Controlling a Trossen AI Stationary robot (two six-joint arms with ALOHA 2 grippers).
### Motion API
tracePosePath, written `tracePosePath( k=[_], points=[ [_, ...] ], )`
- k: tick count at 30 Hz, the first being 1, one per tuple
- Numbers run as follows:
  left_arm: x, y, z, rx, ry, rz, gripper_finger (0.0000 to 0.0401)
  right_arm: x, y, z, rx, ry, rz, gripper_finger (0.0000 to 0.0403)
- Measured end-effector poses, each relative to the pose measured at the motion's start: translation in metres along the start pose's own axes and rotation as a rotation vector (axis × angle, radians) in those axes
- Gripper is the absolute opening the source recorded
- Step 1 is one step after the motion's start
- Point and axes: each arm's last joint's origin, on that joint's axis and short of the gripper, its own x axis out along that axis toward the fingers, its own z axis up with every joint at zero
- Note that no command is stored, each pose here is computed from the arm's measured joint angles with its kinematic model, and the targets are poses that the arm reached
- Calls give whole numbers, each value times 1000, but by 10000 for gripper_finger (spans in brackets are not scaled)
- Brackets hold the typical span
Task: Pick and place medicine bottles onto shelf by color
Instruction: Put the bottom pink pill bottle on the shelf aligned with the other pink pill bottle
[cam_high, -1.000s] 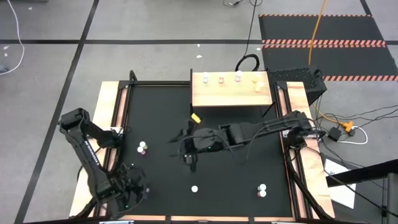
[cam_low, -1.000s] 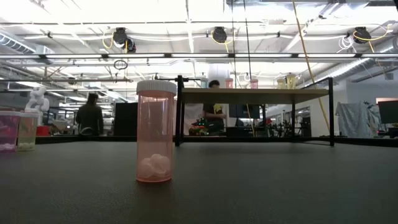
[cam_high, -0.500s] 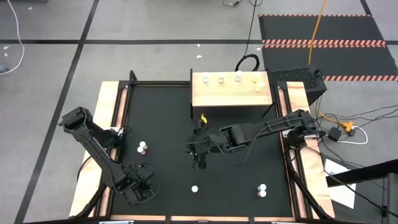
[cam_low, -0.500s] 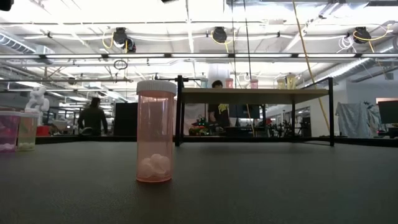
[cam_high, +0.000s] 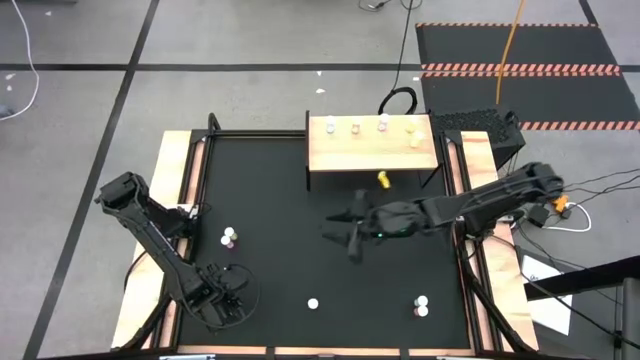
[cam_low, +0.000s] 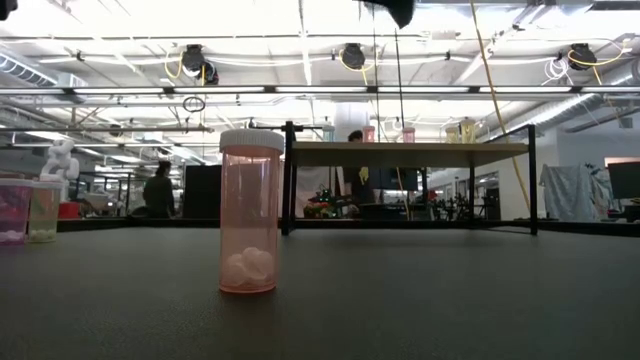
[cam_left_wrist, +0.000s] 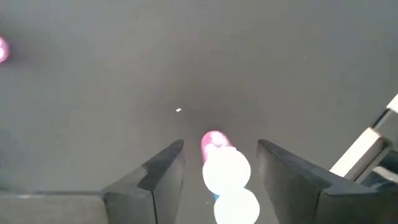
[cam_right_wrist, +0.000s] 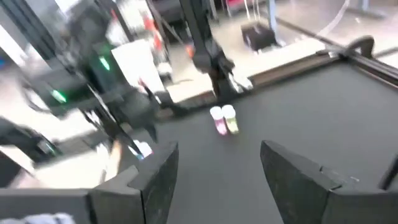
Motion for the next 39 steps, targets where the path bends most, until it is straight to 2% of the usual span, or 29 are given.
tracePosePath(
  k=[6, 19, 30, 35, 39],
  points=[
    [3, -1, 0, 2, 10, -16, 199, -23, -10, -4, 70, -135, 64, 224],
    [17, 6, -5, -15, 105, -13, 190, -24, -7, -13, 96, -110, 76, 224],
    [18, 6, 0, -17, 122, -17, 118, -24, -7, -13, 96, -111, 72, 224],
    [18, 7, 9, -27, 117, -21, 132, -24, -7, -13, 100, -109, 75, 224],
    [9, 2, 26, 14, 116, -59, 139, -18, -7, -19, 92, -76, 68, 224]
  ],
)
